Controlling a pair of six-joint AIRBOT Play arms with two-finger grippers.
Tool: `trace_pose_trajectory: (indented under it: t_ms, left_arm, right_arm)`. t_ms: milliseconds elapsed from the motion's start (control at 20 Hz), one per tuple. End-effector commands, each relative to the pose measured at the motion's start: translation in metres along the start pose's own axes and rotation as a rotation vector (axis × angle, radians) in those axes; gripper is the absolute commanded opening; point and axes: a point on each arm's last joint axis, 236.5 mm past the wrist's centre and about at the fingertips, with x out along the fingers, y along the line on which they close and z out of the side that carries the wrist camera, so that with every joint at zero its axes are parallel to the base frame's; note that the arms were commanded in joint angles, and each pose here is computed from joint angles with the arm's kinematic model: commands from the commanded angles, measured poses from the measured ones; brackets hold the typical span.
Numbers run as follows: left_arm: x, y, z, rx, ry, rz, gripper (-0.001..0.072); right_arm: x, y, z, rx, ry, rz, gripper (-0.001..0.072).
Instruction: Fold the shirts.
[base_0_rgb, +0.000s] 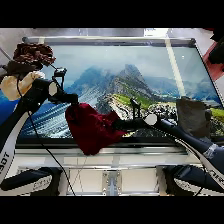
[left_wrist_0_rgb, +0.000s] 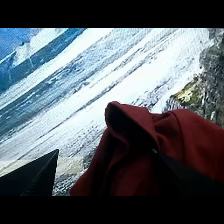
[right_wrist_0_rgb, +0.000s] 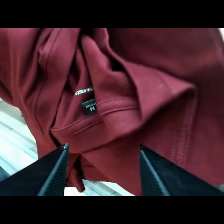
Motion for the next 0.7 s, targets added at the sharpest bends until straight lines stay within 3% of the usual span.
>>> trace_pose_trajectory:
  t_ms: [0,200,250,350,650]
  left_arm:
    - [-0.001,0.000,0.001,0.004,-0.001,-0.001,0.0666]
    - [-0.001,0.000,0.000,0.025,0.002,0.000,0.0666]
    - [-0.001,0.000,-0.001,0.035,0.008,0.001,0.0666]
    - [-0.001,0.001,-0.006,0.058,0.027,0.005,0.0666]
    - [0.003,0.006,-0.041,0.080,0.161,0.018,0.0665]
  right_arm:
    - [0.020,-0.008,0.005,0.125,-0.038,-0.009,0.0522]
    - [0.036,-0.020,0.034,0.313,-0.150,0.009,0.0484]
    - [0.035,-0.016,0.043,0.304,-0.182,0.022,0.0365]
    - [0.030,0.004,0.054,0.210,-0.190,0.060,0.0045]
    - [-0.037,0.078,0.116,-0.131,-0.335,0.158,0.0020]
